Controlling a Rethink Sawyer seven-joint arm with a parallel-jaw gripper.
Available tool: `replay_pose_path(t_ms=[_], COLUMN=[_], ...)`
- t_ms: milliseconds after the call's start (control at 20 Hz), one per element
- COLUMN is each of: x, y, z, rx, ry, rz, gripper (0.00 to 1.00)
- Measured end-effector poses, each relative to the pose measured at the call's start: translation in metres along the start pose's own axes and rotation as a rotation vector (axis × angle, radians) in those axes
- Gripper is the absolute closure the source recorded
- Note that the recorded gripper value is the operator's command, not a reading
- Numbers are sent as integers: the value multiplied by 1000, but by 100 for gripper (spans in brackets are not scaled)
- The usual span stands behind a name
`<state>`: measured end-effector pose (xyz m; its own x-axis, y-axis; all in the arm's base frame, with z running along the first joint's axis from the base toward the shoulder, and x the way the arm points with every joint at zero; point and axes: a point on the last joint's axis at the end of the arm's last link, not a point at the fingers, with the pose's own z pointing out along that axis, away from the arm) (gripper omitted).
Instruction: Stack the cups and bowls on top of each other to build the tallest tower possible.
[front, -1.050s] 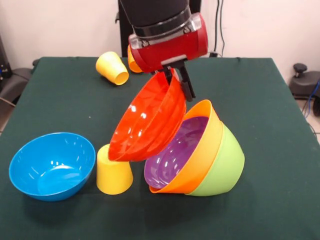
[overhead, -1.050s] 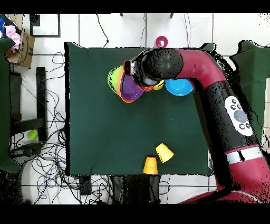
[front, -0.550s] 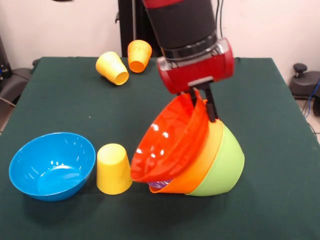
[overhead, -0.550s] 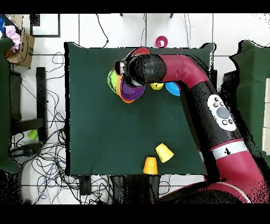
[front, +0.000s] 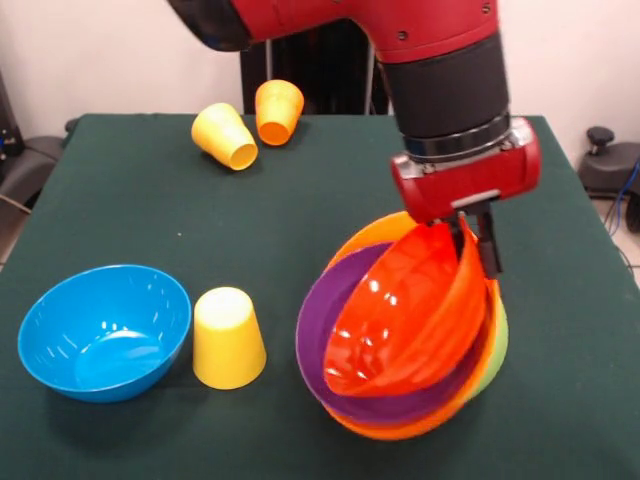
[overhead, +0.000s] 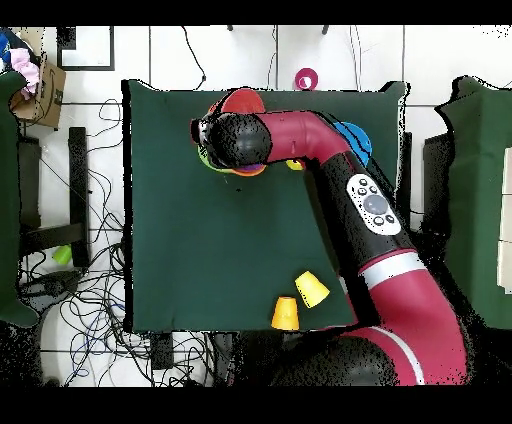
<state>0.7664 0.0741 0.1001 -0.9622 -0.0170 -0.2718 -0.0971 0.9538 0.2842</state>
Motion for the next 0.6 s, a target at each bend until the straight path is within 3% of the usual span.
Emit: replay_pose_path(t_ms=[350,600], x=[11,24], y=[-2,-23], z=[10,13], rx=[32,79], ry=[14,40], rz=[-9,4], gripper=[100,100])
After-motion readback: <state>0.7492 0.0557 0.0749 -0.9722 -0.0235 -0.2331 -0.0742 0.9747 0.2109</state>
